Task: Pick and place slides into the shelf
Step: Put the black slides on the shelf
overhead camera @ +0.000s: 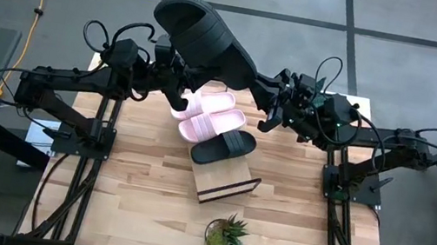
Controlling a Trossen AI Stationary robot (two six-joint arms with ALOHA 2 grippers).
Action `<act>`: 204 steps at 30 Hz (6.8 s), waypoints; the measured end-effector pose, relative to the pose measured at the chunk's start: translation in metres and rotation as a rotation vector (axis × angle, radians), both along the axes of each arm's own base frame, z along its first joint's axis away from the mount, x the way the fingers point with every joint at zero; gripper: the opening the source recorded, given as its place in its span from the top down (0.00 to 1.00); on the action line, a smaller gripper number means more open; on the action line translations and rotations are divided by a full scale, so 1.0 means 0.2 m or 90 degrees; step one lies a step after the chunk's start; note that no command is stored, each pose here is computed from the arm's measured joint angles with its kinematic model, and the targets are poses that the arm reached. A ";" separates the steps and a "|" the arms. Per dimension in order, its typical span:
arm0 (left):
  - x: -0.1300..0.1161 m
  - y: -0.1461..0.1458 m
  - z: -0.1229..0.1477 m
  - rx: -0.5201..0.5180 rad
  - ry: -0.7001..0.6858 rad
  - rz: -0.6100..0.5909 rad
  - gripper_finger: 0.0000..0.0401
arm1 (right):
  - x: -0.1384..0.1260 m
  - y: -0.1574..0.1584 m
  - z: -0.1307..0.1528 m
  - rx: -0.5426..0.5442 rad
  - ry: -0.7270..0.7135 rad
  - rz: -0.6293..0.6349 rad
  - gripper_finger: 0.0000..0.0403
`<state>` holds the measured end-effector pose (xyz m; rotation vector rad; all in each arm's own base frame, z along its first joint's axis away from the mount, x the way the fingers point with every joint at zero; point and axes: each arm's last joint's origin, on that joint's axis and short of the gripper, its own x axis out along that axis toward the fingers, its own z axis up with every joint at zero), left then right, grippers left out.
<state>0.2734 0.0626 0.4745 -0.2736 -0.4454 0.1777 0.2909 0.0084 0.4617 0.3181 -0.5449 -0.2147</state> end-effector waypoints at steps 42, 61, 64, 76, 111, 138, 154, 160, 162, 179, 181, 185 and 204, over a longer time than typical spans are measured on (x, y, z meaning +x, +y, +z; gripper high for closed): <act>-0.10 -0.05 -0.13 -0.083 0.433 -0.126 0.87 | -0.42 -0.01 0.07 0.014 0.179 0.098 0.62; 0.07 -0.04 -0.32 -0.166 0.572 -0.269 0.87 | -0.26 -0.05 -0.02 0.013 0.232 0.182 0.44; 0.09 -0.04 -0.35 -0.174 0.582 -0.283 0.87 | -0.24 -0.05 -0.03 0.018 0.240 0.184 0.40; 0.12 -0.05 -0.38 -0.182 0.603 -0.314 0.87 | -0.14 -0.07 -0.10 0.039 0.267 0.175 0.40; 0.12 -0.04 -0.40 -0.209 0.624 -0.247 0.69 | -0.15 -0.09 -0.12 0.022 0.309 0.133 0.98; -0.26 0.02 -0.12 -0.164 0.484 -0.026 0.64 | -0.62 0.07 -0.46 0.220 0.286 -0.107 0.98; -0.47 -0.05 -0.08 -0.195 0.500 -0.013 0.67 | -0.64 0.22 -1.01 0.429 0.154 -0.218 0.99; -0.48 -0.05 -0.08 -0.190 0.502 -0.013 0.68 | -0.60 0.29 -1.09 0.457 0.116 -0.258 0.99; -0.48 -0.05 -0.08 -0.187 0.504 -0.013 0.68 | -0.58 0.31 -1.13 0.465 0.110 -0.261 0.99; -0.50 -0.05 -0.12 -0.196 0.552 -0.013 0.68 | -0.47 0.40 -1.36 0.544 0.054 -0.259 0.99; -0.50 -0.05 -0.11 -0.193 0.551 -0.013 0.68 | -0.47 0.42 -1.38 0.548 0.055 -0.250 0.99; -0.50 -0.06 -0.11 -0.187 0.551 -0.013 0.68 | -0.48 0.45 -1.40 0.558 0.049 -0.235 0.99; -0.51 -0.06 -0.11 -0.195 0.548 -0.013 0.68 | -0.42 0.51 -1.54 0.584 0.057 -0.218 0.99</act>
